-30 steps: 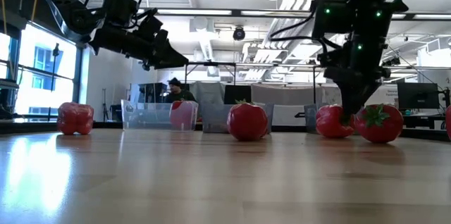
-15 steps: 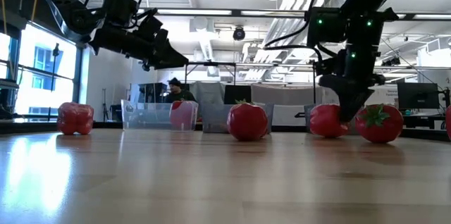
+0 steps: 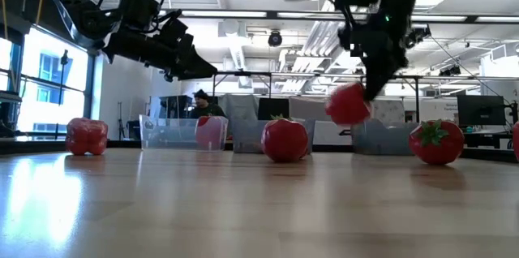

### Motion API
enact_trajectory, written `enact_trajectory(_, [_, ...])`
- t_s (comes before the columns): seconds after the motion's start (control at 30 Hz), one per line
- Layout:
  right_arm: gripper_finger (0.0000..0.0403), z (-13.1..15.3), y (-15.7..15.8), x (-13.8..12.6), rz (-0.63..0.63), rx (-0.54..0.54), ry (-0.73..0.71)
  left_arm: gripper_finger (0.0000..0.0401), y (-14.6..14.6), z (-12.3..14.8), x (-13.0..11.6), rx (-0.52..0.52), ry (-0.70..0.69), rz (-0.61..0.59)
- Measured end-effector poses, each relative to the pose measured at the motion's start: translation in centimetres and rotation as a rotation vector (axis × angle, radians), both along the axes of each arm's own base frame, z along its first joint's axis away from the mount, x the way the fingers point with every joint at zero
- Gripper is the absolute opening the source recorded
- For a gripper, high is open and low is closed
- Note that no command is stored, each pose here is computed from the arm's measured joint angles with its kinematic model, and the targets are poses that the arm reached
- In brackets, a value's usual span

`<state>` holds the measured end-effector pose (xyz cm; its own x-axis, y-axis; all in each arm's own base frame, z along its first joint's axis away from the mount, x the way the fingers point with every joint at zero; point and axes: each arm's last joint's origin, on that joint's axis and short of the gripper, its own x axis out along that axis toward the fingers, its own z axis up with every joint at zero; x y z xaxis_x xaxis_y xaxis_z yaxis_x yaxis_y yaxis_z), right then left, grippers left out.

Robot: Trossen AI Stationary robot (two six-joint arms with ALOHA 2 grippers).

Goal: Sort produce into baskets
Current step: Put the red bell pepper into the transparent bin

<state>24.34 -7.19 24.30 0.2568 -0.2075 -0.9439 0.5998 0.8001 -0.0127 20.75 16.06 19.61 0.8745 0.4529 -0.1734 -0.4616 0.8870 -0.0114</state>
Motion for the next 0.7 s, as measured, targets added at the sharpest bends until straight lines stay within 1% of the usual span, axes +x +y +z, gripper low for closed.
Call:
enact_trajectory(0.07, [0.0004, 1.4, -0.1, 0.4, 0.026, 0.015, -0.033, 0.0155, -0.3, -0.1, 0.2, 0.01, 0.013, -0.016])
enact_trajectory(0.13, [0.0003, 2.4, -0.4, 0.9, 0.036, 0.055, -0.051, 0.0155, -0.6, -0.2, 0.4, 0.015, 0.029, -0.034])
enact_trajectory(0.2, [0.0003, 2.8, -0.5, 1.3, 0.027, 0.139, -0.044, 0.0155, -1.0, -0.3, 0.7, 0.015, 0.041, -0.054])
enact_trajectory(0.27, [0.0003, 2.8, -0.5, 1.7, 0.021, 0.26, -0.03, 0.0155, -1.4, -0.3, 0.9, 0.018, 0.046, -0.072])
enact_trajectory(0.33, [0.0002, 2.4, -0.4, 2.1, 0.023, 0.375, 0.008, 0.0155, -1.7, -0.3, 1.1, 0.028, 0.051, -0.088])
enact_trajectory(0.43, [0.0002, 1.4, -0.5, 2.6, 0.014, 0.481, 0.109, 0.0155, -2.0, -0.3, 1.3, 0.032, 0.053, -0.104])
enact_trajectory(0.57, [0.0001, -0.6, -0.5, 3.2, 0.023, 0.559, 0.276, 0.0155, -2.2, -0.3, 1.5, 0.032, 0.052, -0.114])
enact_trajectory(0.7, [0.0001, -2.5, -0.7, 3.8, 0.043, 0.607, 0.356, 0.0155, -2.3, -0.3, 1.5, 0.032, 0.053, -0.115])
